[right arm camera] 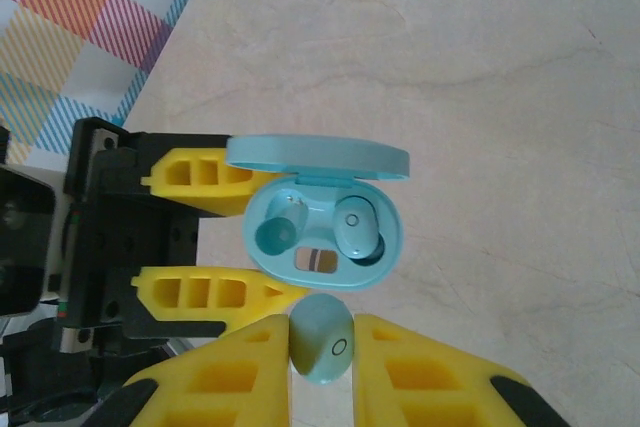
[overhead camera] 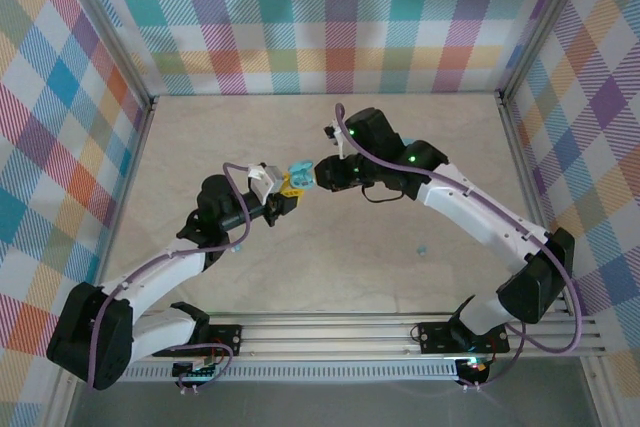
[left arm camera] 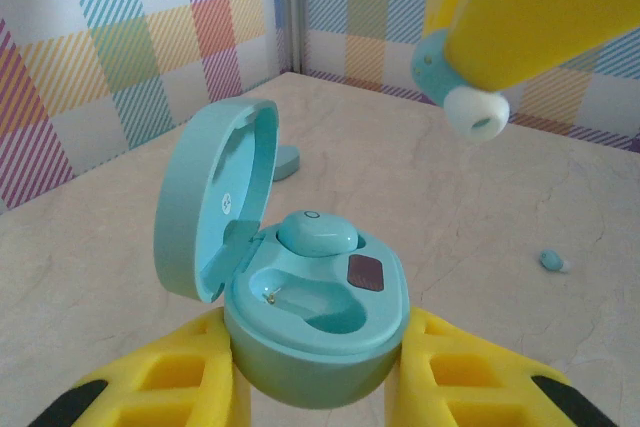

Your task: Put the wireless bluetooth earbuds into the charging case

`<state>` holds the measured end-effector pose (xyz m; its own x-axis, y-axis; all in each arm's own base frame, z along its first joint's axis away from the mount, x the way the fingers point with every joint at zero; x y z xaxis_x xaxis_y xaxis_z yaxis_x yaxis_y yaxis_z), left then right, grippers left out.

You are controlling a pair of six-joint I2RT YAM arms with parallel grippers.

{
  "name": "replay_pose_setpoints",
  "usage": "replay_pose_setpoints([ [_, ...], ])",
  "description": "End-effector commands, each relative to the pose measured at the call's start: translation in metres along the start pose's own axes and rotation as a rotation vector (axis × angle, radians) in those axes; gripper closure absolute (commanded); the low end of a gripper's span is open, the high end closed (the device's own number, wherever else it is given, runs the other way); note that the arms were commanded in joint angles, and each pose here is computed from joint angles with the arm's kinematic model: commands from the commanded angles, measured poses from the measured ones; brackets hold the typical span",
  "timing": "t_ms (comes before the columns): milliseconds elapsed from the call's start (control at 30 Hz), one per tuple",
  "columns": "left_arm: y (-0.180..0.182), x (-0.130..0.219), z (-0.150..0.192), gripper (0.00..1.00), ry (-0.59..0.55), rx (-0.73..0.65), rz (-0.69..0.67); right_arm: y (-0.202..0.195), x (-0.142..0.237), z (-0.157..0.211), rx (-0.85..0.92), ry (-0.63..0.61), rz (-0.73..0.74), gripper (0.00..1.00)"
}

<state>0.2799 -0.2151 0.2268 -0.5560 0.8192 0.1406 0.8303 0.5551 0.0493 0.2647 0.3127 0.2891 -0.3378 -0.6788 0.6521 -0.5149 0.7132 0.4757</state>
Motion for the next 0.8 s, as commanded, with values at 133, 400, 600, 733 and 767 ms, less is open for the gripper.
replay_pose_setpoints([
  [133,-0.005,-0.004,-0.02,0.95,-0.066,-0.044,0.032,0.015,-0.007,-0.007,0.014,-0.014,-0.027,0.8],
  [400,-0.007,-0.004,-0.02,0.96,-0.067,-0.053,0.032,0.012,-0.022,-0.01,0.042,0.023,0.002,0.79],
  [600,-0.008,-0.005,-0.022,0.96,-0.067,-0.058,0.034,0.011,-0.028,-0.008,0.04,0.041,0.007,0.79],
  [733,-0.008,-0.006,-0.023,0.96,-0.069,-0.061,0.038,0.012,-0.033,-0.006,0.039,0.053,0.003,0.78],
  [767,-0.009,-0.006,-0.023,0.96,-0.069,-0.061,0.04,0.011,-0.034,-0.006,0.038,0.054,0.006,0.78],
])
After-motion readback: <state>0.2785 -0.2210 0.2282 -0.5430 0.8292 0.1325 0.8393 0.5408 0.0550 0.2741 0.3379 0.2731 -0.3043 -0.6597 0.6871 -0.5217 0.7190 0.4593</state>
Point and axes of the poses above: each hand's point on the last joint's axis, 136 mm out from that joint toward the fingers, its own x axis back along the fingers, its own y axis along the line the jaws close on, z = x × y, the point moved 2 cm from there along x, back along the fingers, and after that the axes turned 1 degree about -x, right-handed, at the moved point
